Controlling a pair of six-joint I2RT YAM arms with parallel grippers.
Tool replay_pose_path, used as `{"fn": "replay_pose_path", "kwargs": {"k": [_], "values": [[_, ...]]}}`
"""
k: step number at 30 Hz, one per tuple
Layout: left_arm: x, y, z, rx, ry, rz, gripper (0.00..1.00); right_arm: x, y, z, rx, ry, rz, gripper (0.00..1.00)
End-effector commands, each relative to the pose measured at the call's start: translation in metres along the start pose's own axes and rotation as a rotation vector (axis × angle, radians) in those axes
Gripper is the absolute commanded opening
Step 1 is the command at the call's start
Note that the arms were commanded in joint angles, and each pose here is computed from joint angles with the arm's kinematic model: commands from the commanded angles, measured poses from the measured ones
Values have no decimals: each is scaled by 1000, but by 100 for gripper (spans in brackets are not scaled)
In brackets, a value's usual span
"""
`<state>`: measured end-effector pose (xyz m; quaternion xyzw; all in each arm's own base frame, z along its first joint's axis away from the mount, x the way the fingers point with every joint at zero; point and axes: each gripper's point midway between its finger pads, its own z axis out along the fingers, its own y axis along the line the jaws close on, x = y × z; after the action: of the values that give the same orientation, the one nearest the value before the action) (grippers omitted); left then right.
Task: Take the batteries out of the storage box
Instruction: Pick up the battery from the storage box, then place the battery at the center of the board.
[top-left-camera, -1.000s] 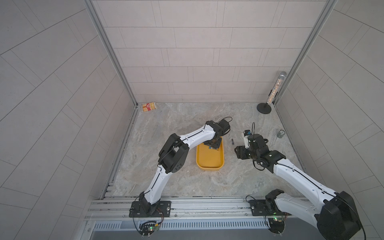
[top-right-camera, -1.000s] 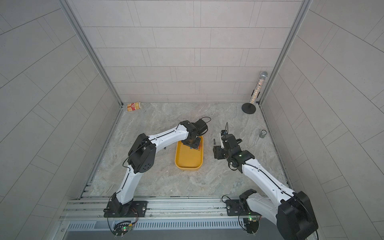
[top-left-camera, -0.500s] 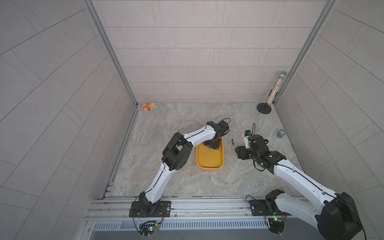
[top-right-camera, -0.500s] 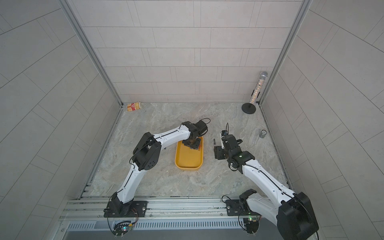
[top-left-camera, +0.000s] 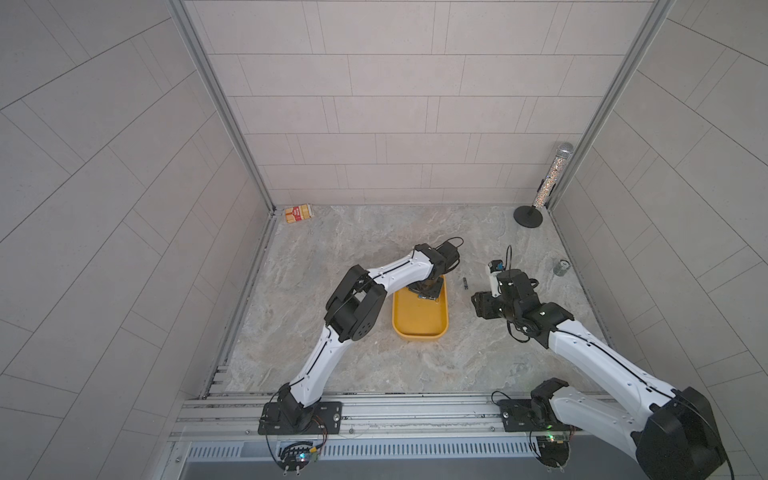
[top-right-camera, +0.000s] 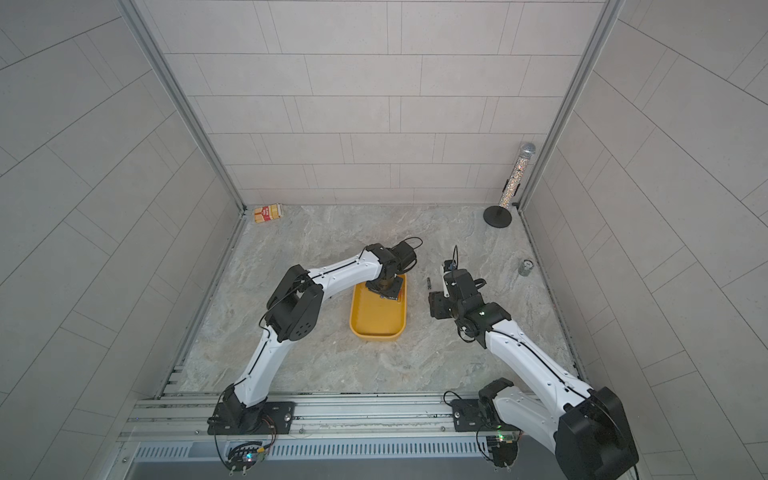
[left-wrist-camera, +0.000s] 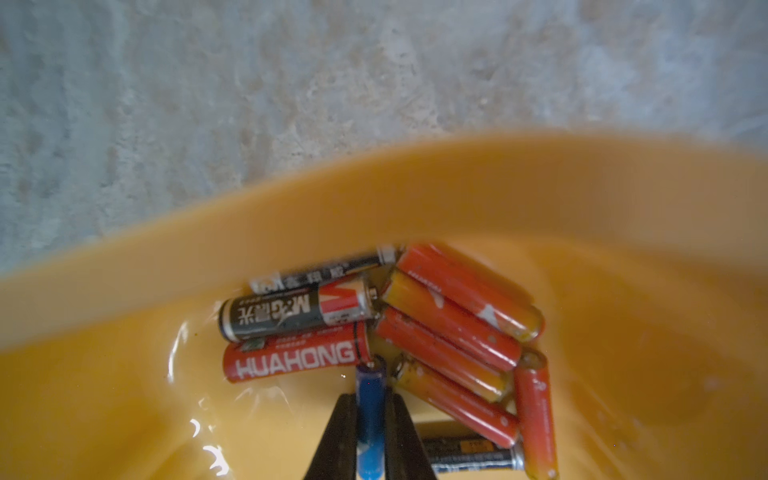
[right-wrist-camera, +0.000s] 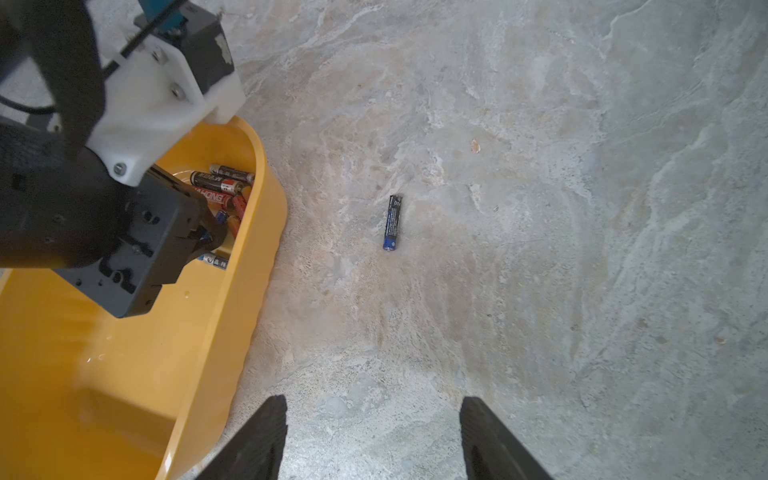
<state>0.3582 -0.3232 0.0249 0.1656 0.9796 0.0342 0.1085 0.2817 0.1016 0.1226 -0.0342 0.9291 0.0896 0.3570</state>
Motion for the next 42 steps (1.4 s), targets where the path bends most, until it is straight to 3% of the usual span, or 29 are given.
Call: {"fn": "replay_pose_path", "kwargs": {"k": [1,8,14,19,24,29,34,42], "values": [[-6,14,-34,-25,-43,-2,10,-4,0,-5,6,-6,-20,70],[-11,42,-105,-6,-147,-40,8,-7,22,-8,-19,-4,-126,69],[16,127,-133,-58,-178,-151,9,-7,79,-14,-113,-15,-326,69],[51,199,-95,-44,-94,-284,10,3,122,-5,-225,34,-452,69],[73,235,-54,-70,-37,-325,9,10,137,8,-175,180,-607,67],[71,231,-25,-17,6,-346,8,12,139,22,-138,282,-669,64],[72,229,-3,-47,55,-319,9,15,134,35,-78,358,-733,62],[74,219,18,-72,90,-301,9,10,132,47,-35,367,-721,58]]}}
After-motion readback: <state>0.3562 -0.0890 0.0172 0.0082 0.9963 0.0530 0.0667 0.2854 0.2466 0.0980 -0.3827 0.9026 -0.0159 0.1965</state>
